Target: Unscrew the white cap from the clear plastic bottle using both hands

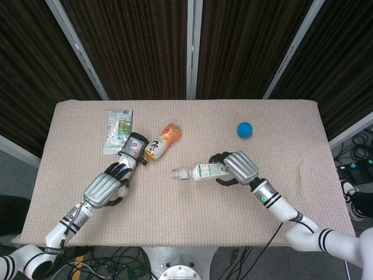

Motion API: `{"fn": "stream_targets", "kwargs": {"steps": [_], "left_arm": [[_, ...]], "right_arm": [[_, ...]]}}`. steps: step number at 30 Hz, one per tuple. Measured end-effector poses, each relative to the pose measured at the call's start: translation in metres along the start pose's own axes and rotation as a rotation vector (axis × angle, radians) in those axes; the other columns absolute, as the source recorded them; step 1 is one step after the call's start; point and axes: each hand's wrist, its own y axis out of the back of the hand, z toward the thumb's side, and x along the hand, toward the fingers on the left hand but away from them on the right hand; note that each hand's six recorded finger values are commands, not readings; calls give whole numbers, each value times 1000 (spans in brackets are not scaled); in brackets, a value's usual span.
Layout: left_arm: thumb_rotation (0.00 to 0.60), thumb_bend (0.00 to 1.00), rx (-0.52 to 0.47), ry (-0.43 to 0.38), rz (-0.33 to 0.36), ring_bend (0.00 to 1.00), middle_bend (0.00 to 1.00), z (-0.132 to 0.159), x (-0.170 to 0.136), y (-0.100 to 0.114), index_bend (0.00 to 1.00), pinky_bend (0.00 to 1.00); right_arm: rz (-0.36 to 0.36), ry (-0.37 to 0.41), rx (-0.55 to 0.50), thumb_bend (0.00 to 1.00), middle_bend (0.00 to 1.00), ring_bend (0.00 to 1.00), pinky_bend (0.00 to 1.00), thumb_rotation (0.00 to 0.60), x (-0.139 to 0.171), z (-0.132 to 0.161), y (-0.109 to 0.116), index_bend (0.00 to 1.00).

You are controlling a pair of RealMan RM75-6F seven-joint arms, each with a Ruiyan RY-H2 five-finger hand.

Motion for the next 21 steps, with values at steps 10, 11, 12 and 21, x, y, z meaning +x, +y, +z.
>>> {"fn": "stream_targets", "kwargs": {"steps": [10,11,12,21], "left_arm": [[600,145,-51,20,69,53,105,-4,-6,18,186,75],[600,140,-59,24,83,53,105,-5,-7,22,187,75],[600,137,-67,28,98,53,105,-7,-9,27,187,75],[600,126,-155,126,258,53,105,-40,-34,70,191,75]], "right_arm": [[41,4,78,373,408,308,432,600,-11,7,-18,373],[47,1,84,364,364,258,376,600,-11,7,-20,304],[53,-3,90,345,297,186,304,600,-12,7,-22,210],[90,-49,104,73,11,0,21,600,-8,6,-30,0]]}}
